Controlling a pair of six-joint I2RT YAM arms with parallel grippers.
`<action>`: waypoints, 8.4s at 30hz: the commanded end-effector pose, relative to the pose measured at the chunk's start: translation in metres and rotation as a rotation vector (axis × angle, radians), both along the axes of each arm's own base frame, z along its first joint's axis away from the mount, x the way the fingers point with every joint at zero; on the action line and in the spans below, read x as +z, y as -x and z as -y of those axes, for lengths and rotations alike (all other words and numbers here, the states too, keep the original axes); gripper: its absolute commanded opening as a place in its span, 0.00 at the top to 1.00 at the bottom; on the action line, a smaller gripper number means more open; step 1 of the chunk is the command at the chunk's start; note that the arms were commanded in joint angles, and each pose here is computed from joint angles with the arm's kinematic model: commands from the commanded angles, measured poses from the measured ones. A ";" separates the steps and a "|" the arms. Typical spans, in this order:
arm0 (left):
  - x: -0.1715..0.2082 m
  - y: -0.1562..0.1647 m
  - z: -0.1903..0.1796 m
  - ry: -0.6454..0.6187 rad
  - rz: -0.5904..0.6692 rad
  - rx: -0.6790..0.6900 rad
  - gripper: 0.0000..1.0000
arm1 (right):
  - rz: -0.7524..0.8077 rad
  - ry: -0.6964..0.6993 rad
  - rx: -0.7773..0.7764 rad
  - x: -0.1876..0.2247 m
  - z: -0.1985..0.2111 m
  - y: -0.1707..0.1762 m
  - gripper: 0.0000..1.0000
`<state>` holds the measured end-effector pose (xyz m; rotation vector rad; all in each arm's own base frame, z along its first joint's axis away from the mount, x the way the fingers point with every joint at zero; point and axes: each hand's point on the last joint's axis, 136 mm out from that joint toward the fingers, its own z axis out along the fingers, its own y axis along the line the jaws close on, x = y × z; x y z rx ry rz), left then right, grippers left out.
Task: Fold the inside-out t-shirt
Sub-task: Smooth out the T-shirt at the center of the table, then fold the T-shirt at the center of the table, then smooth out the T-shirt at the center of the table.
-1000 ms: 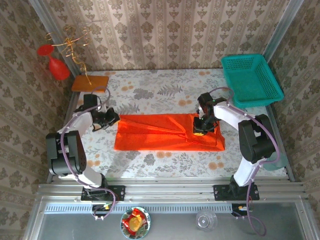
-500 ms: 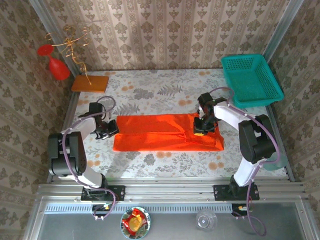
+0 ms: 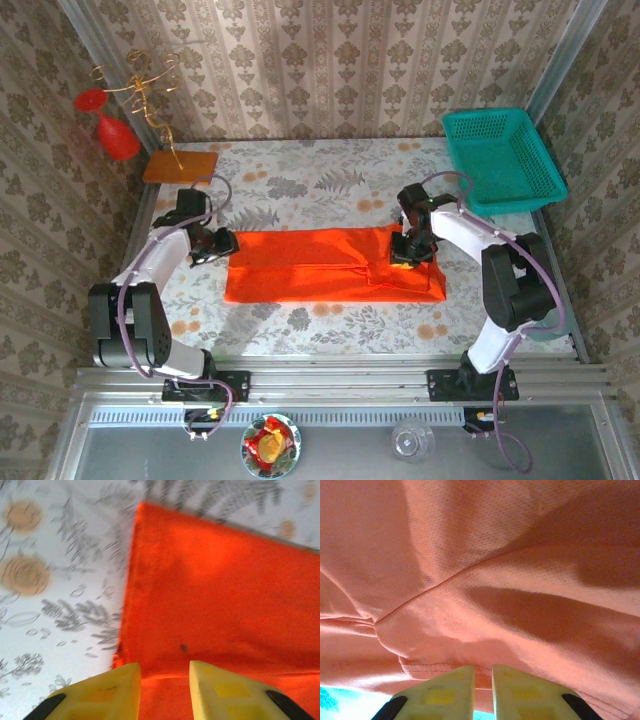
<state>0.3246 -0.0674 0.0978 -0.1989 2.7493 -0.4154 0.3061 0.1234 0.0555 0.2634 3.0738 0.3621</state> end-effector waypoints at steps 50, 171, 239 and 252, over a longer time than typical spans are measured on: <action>-0.057 0.020 0.036 0.041 -0.182 -0.088 0.92 | -0.142 0.270 0.123 -0.041 0.094 -0.021 0.49; -0.113 0.043 0.117 0.232 -0.261 -0.197 1.00 | -0.054 -0.135 0.396 0.031 -0.254 -0.028 1.00; -0.009 -0.056 0.109 0.034 -0.029 -0.210 0.64 | 0.082 -0.291 0.203 0.056 -0.185 -0.020 0.73; -0.021 -0.065 0.129 0.065 -0.052 -0.239 0.64 | 0.086 0.082 0.122 0.012 -0.064 -0.098 0.52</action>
